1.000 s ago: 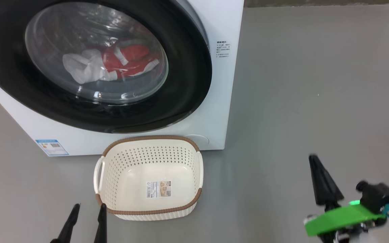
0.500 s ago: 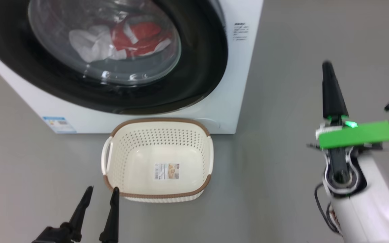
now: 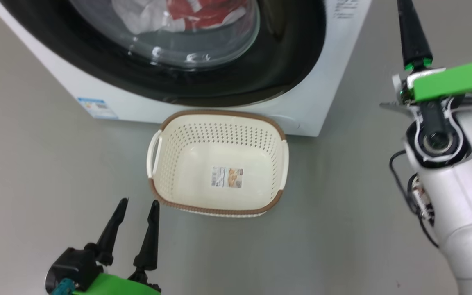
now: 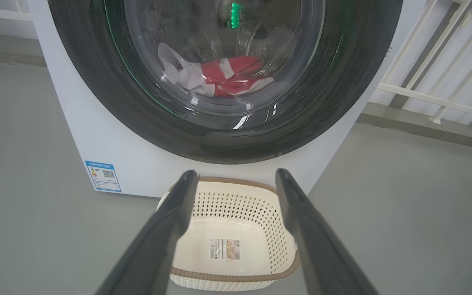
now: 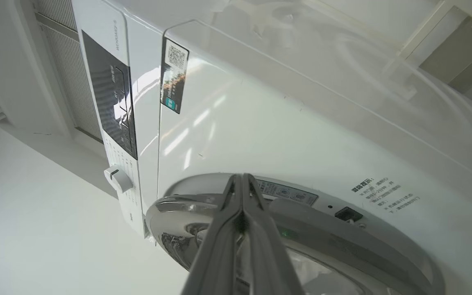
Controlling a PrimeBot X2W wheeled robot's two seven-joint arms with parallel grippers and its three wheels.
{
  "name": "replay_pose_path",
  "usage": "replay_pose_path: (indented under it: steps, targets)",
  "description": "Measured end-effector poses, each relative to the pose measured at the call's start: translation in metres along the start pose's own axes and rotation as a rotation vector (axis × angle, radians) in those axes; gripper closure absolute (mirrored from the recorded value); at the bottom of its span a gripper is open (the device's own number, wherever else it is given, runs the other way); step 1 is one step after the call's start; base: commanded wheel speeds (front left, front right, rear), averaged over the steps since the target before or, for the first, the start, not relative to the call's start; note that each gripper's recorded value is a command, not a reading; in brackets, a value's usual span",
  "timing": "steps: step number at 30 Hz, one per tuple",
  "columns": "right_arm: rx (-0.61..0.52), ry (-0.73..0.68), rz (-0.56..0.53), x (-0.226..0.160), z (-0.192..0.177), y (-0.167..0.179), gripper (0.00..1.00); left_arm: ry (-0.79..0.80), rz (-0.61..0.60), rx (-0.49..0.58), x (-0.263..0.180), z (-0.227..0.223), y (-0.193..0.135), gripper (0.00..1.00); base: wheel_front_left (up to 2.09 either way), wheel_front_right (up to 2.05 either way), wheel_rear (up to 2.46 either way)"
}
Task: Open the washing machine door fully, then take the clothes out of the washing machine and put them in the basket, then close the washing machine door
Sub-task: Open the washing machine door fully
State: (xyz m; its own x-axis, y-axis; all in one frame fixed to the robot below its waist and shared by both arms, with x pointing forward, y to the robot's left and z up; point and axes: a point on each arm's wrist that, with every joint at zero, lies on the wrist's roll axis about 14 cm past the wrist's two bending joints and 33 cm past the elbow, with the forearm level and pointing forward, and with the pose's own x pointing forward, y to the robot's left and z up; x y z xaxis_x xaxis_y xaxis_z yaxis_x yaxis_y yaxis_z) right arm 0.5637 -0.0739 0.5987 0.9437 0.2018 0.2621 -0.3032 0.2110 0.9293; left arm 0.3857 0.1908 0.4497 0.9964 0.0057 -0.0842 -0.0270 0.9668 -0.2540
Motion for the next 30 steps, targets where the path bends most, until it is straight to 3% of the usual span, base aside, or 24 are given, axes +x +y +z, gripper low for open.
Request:
replay_pose_path:
  steps: [8,20,30]
  targets:
    - [0.111,0.227,-0.074,0.024,-0.033,-0.035,1.00,0.027,0.036,-0.003,0.007,-0.009,0.012,0.00,0.00,0.00,0.00]
    - [0.227,0.434,-0.062,0.050,-0.059,-0.043,1.00,0.053,0.045,-0.009,0.019,-0.019,0.016,0.00,0.00,0.00,0.00]
    - [0.225,0.573,-0.082,0.061,-0.076,-0.056,1.00,0.076,0.042,-0.012,0.026,-0.028,0.015,0.00,0.00,0.00,0.00]
